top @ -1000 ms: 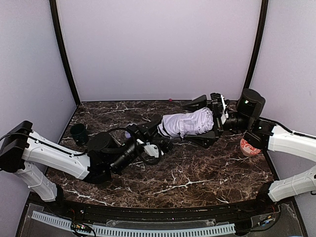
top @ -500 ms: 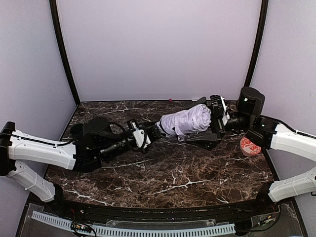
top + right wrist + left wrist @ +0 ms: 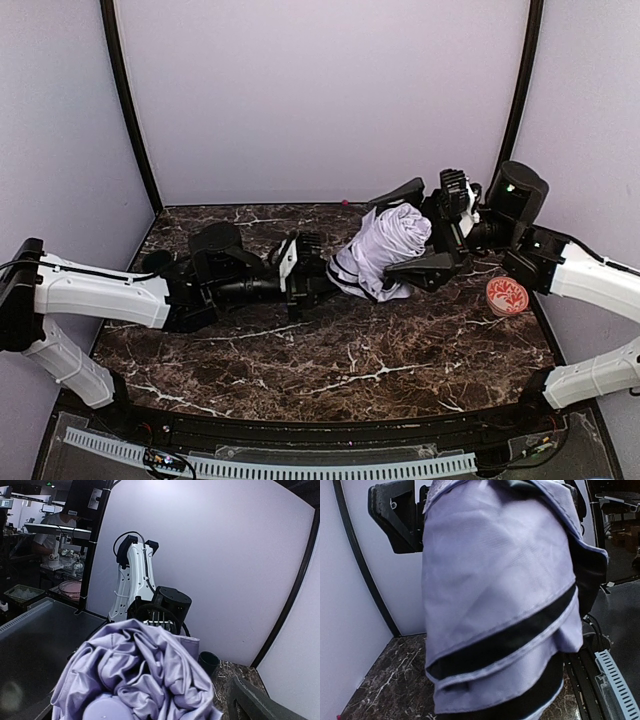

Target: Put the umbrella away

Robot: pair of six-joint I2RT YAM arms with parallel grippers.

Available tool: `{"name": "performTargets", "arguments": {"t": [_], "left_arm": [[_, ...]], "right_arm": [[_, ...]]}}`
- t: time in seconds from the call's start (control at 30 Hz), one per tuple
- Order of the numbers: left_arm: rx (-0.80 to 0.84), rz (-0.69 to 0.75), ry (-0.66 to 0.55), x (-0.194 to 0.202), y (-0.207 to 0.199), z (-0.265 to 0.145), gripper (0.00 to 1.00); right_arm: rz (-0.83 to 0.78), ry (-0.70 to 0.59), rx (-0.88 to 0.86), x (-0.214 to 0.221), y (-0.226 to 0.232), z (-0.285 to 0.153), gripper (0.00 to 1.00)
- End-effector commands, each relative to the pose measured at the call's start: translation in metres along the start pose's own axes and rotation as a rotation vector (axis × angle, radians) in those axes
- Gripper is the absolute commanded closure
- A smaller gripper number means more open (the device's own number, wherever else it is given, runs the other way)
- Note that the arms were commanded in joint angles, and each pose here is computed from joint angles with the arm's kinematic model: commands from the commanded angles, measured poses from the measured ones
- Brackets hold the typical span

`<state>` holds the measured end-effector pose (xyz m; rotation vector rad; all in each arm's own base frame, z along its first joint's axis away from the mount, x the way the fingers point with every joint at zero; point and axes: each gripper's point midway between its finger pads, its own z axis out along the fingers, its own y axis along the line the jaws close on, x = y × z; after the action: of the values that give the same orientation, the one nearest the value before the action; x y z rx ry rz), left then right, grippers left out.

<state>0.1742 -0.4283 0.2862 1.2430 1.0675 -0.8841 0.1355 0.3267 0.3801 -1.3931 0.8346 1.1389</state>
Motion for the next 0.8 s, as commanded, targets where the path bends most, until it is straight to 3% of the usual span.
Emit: {"name": "performTargets", "arguments": {"t": [0.0, 0.13, 0.3, 0.47, 0.5, 0.57, 0.63, 0.77], "left_arm": [[0.094, -0.074, -0.18, -0.054, 0.002, 0.001, 1.0], [0.115, -0.13, -0.197, -0.052, 0.007, 0.002, 1.0], [0.124, -0.181, -0.211, -0.048, 0.013, 0.001, 1.0], [0.116, -0.193, -0.181, -0.036, 0.013, 0.001, 1.0], [0.105, -0.19, -0.175, -0.034, 0.015, 0.001, 0.94], [0.052, -0.174, -0.168, -0.03, 0.021, -0.003, 0.46], [-0.057, -0.155, -0.148, -0.023, 0.034, -0.01, 0.05], [-0.185, -0.104, -0.015, 0.004, 0.049, -0.028, 0.01]], "right_arm": [[-0.019, -0.06, -0.053, -0.019, 0.005, 0.008, 0.03], [-0.001, -0.036, -0.099, -0.012, 0.011, 0.017, 0.11], [0.005, -0.023, -0.082, -0.012, 0.007, 0.021, 0.52], [0.001, -0.016, -0.061, -0.013, 0.005, 0.02, 0.76], [0.009, -0.008, -0.057, -0.012, 0.004, 0.02, 0.82], [0.024, 0.014, -0.023, -0.009, -0.002, 0.019, 0.89], [0.02, 0.036, 0.048, -0.009, -0.011, 0.014, 0.85], [0.027, 0.11, 0.288, 0.001, -0.046, -0.004, 0.82]]}}
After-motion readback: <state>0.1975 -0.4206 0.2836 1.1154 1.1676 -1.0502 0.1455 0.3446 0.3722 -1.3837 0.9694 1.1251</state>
